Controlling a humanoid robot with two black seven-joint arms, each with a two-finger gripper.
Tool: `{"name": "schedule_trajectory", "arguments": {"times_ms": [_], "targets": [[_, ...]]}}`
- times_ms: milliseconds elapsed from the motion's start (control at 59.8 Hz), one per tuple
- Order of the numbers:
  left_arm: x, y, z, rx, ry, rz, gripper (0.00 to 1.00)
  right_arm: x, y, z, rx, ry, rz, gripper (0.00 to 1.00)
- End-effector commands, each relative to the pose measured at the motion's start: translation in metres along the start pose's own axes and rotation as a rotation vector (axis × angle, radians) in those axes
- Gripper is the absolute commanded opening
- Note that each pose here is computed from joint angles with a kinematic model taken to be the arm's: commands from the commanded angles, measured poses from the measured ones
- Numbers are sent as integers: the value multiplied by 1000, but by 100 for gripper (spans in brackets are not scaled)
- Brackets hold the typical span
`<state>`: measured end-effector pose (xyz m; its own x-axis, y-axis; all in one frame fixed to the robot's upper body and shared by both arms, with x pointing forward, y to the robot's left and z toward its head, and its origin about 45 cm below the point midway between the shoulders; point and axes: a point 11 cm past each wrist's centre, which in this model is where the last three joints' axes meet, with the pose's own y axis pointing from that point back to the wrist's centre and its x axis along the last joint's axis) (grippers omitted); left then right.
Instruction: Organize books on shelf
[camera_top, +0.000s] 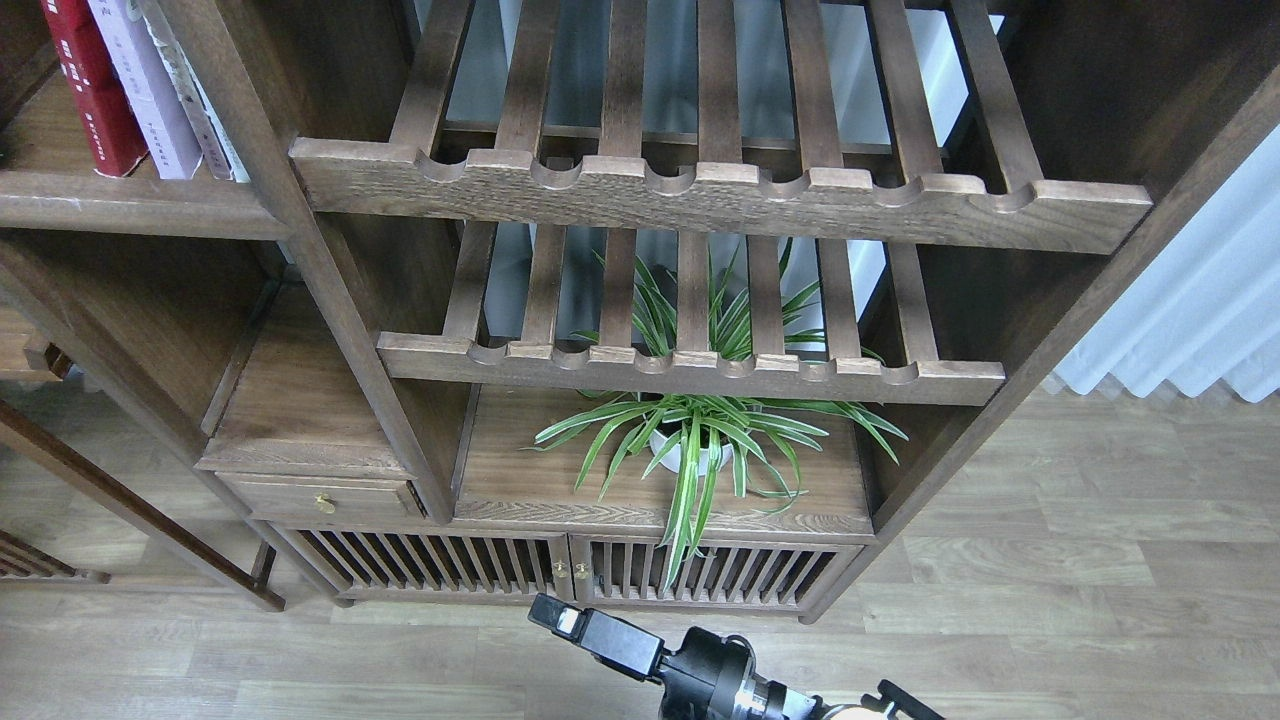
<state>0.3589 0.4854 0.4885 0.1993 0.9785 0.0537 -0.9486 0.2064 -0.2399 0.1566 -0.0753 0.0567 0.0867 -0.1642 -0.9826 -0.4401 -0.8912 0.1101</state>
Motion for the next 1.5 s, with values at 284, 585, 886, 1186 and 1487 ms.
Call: {"name": "schedule_trajectory", "arguments": {"times_ms": [284, 585, 886, 1186, 1487], "targets": [[-23, -68, 0, 44, -39, -40, 9, 0, 1, -3, 11, 0, 1, 99], [-45, -113, -6, 93, 3, -89, 9, 0, 1, -3, 14, -1, 1, 99], [-66, -136, -20, 130, 35, -126, 13, 1, 2, -4, 18, -2, 2, 99], [-68, -135, -35, 143, 80, -130, 52, 0, 3, -8, 32, -2, 1, 99], [-48, -117, -27, 94, 182, -121, 58, 0, 5, -17, 64, 2, 2, 99]]}}
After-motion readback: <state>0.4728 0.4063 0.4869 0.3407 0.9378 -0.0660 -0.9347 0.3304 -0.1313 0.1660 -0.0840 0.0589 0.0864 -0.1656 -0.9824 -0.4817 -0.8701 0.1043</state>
